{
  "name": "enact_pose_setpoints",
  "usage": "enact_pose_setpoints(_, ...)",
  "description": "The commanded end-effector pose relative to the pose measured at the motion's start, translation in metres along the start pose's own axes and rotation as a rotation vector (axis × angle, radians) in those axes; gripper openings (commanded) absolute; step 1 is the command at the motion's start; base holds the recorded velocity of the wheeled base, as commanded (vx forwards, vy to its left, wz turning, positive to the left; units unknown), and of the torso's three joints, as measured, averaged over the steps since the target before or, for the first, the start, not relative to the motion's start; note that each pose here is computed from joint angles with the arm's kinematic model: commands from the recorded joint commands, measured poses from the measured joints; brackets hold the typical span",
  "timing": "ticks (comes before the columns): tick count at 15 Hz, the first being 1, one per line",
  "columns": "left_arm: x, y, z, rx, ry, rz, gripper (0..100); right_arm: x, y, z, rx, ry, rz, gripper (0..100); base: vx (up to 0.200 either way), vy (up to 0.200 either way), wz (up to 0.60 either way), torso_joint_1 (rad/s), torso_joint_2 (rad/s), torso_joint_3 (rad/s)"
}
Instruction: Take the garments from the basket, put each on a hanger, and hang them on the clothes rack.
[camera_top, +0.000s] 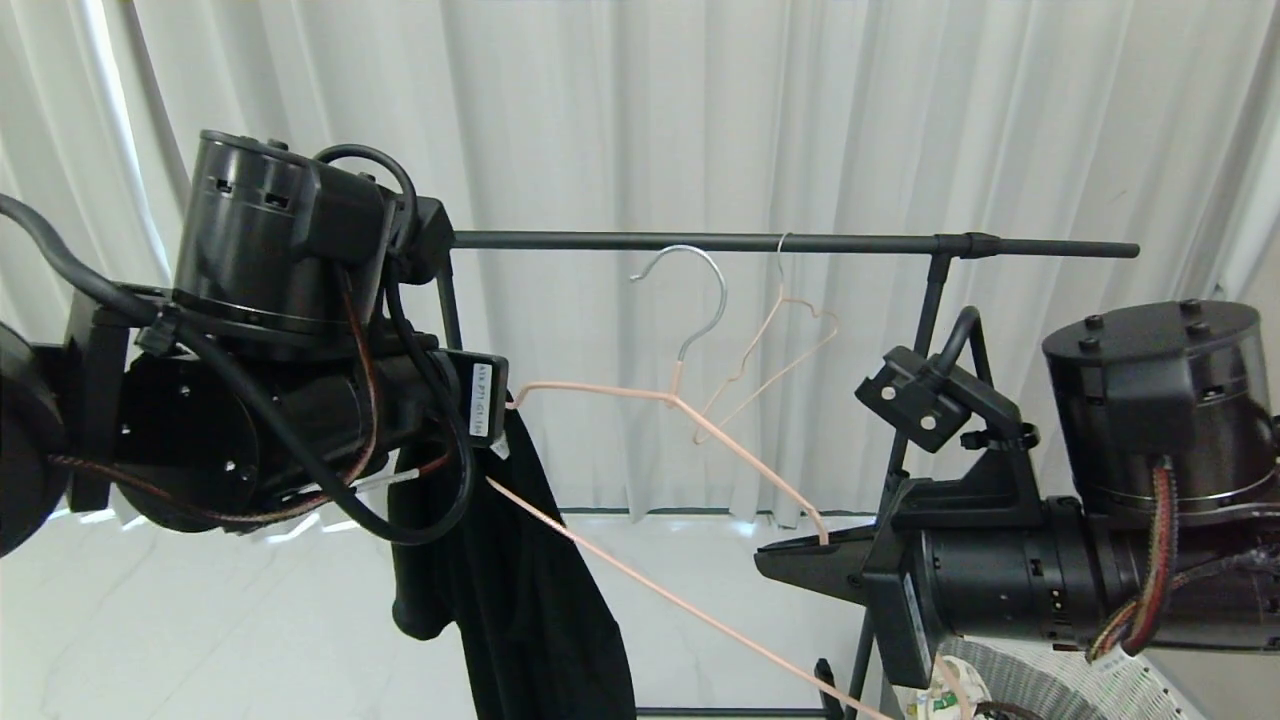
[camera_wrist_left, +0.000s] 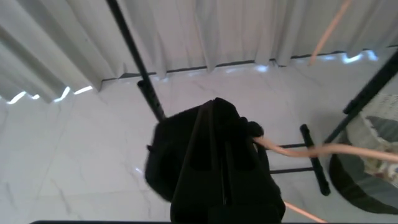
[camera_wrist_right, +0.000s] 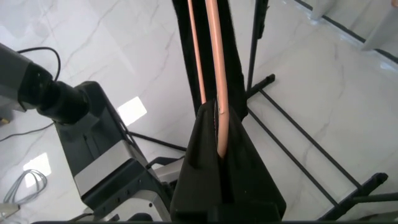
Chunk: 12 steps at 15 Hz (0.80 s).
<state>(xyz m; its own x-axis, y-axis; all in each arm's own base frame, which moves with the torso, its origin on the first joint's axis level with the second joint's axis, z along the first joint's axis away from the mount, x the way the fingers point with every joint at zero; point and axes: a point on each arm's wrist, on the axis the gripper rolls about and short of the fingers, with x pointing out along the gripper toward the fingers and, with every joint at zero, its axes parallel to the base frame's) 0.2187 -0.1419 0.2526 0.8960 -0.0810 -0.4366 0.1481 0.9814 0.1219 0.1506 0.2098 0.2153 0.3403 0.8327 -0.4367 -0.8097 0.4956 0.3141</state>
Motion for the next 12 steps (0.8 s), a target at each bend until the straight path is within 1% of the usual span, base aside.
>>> enact_pose_setpoints(1,-0.007,-0.002,0.001,-0.001,-0.016,-0.019,0,0.005,-0.001,-0.001,0.003,0.013,-0.002,0,0.0,0.0,0.0,0.0,0.0,0.0)
enact_pose_setpoints(2,-0.017,-0.015,0.001,0.003,-0.03,-0.077,0,0.008,-0.001,0.002,0.001,0.008,0.001,0,0.0,0.0,0.0,0.0,0.0,0.0)
enact_pose_setpoints(5,-0.027,-0.029,0.006,-0.024,-0.056,-0.144,0,0.01,0.003,0.002,-0.005,0.009,0.015,0,0.0,0.0,0.0,0.0,0.0,0.0)
enact_pose_setpoints(7,-0.032,-0.034,0.007,-0.019,-0.063,-0.182,0,0.01,0.006,0.002,-0.009,0.012,0.025,0,0.0,0.0,0.0,0.0,0.0,0.0)
enact_pose_setpoints(8,-0.033,-0.035,0.007,-0.018,-0.063,-0.194,0,0.011,0.009,0.0,-0.01,0.019,0.033,0,0.0,0.0,0.0,0.0,0.0,0.0)
enact_pose_setpoints(10,-0.032,-0.034,0.008,-0.019,-0.063,-0.188,0,0.01,0.009,0.0,-0.011,0.017,0.034,0,0.0,0.0,0.0,0.0,0.0,0.0)
enact_pose_setpoints(12,-0.019,-0.015,0.011,-0.038,-0.056,-0.108,0,0.003,0.009,-0.002,-0.011,0.011,0.032,0,0.0,0.0,0.0,0.0,0.0,0.0)
